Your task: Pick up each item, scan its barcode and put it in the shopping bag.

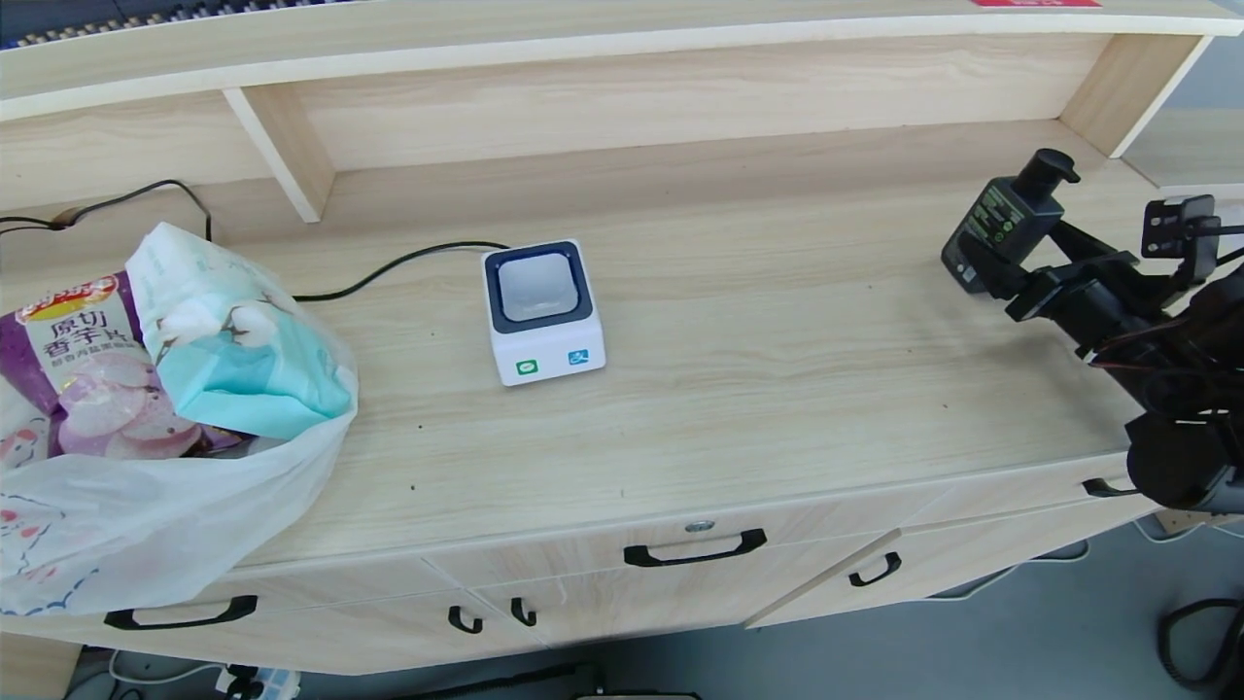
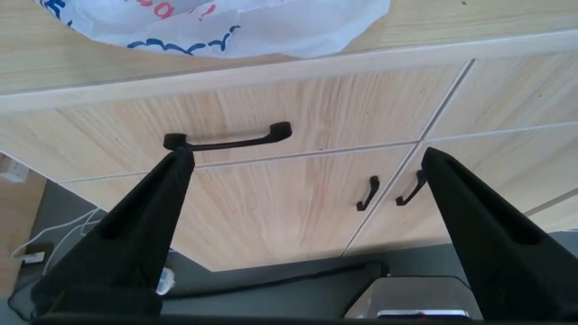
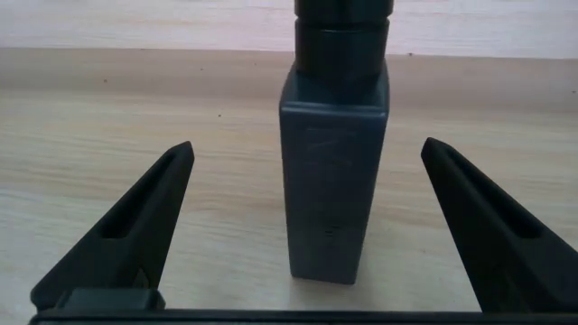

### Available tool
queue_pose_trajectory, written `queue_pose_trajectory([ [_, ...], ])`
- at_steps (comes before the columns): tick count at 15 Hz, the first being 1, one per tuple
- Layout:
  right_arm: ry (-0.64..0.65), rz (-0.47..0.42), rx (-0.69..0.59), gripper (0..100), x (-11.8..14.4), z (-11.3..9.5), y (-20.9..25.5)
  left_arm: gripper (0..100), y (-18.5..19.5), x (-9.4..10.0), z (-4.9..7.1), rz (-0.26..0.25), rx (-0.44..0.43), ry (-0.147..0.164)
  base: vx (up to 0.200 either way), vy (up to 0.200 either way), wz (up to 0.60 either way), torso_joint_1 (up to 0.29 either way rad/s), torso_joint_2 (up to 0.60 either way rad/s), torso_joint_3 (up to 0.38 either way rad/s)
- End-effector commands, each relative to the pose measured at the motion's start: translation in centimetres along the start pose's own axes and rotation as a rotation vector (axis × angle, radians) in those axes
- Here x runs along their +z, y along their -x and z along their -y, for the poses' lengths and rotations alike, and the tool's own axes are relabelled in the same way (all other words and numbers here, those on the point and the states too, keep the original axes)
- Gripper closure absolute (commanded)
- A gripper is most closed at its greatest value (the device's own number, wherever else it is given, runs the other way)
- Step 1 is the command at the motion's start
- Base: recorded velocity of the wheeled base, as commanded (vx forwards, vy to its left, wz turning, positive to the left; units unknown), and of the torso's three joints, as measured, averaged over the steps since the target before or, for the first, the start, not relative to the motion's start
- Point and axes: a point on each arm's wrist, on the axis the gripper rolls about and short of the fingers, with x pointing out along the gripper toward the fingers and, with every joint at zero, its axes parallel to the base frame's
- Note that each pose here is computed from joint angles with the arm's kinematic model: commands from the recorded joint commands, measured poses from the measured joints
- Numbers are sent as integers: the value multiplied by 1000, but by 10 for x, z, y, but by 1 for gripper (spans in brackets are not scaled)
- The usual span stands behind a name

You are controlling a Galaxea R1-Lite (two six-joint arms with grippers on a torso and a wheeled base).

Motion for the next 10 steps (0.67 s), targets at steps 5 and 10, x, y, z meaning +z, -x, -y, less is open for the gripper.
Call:
queue_pose_trajectory([
  [5,-40,33,4,0,-22,13,-22,0,0,0,0,-1,1,0,0,0,0,0,0,0],
  [10,-42,44,9,100,-20,17,-29,0,0,0,0,1,1,-2,0,0,0,0,0,0],
])
